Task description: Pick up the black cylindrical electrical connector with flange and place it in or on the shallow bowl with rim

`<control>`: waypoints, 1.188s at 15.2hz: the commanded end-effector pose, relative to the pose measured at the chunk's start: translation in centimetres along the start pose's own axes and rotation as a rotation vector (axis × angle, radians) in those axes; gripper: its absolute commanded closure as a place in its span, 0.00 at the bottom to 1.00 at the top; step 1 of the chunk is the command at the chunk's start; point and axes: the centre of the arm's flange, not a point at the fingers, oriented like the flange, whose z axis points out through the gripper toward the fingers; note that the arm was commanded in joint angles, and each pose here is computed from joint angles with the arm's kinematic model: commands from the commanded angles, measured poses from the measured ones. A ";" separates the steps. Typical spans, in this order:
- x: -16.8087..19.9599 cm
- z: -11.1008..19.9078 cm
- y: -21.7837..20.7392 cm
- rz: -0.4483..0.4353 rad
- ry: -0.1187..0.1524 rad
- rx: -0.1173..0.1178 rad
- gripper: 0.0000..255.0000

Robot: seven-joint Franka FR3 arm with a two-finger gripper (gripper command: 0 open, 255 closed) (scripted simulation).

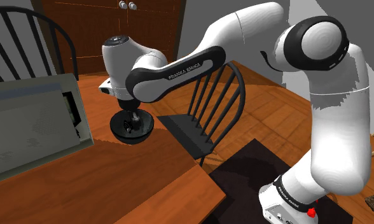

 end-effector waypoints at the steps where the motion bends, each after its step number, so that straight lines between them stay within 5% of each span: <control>1: -0.1 -1.1 0.0 0.000 0.000 0.000 1.00; 18: -1.3 -10.0 0.1 0.000 0.000 0.000 1.00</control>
